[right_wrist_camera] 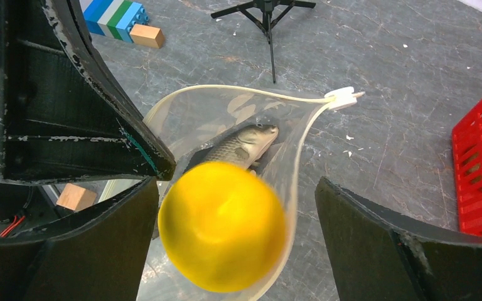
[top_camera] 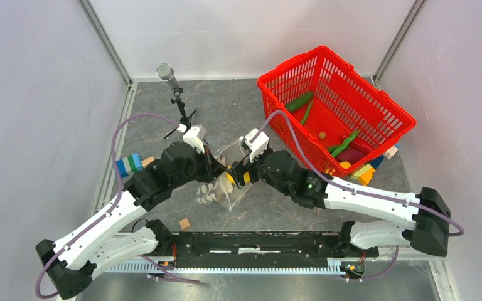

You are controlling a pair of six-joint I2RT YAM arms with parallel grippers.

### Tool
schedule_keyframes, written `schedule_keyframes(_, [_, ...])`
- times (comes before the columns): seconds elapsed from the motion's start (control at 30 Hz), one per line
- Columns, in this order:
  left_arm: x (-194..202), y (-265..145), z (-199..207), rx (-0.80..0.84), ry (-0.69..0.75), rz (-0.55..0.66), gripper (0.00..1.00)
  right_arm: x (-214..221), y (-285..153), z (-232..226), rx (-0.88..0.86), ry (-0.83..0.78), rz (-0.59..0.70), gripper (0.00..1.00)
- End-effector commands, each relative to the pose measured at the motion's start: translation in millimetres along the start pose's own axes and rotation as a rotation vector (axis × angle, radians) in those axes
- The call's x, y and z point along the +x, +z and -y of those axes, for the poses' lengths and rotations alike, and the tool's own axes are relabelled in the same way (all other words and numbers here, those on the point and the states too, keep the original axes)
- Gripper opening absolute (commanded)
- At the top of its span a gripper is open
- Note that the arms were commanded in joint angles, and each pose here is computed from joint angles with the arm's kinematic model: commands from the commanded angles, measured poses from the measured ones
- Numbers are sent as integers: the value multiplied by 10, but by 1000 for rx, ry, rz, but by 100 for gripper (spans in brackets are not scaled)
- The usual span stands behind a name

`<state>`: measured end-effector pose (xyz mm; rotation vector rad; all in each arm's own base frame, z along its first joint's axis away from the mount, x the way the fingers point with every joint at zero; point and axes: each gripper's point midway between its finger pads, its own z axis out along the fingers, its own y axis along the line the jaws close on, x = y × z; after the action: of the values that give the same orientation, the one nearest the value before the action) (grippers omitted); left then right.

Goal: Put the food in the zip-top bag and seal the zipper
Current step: Place the fake fruit in the zipper food storage bag.

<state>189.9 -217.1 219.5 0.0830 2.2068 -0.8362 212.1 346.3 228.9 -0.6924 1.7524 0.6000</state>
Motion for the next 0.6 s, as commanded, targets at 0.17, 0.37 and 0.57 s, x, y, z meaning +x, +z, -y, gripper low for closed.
schedule_keyframes(0.17, [-128, -63, 19, 6, 29, 56, 2, -692, -305, -132, -96, 46, 188, 98])
schedule_keyframes(0.37, [-127, -60, 11, 2, 27, 57, 2, -989, -681, 278, 68, 52, 287, 98])
schedule_keyframes(0.57, [-115, -46, 22, 7, 24, 51, 2, -1103, -1202, 1145, 498, 49, 266, 98])
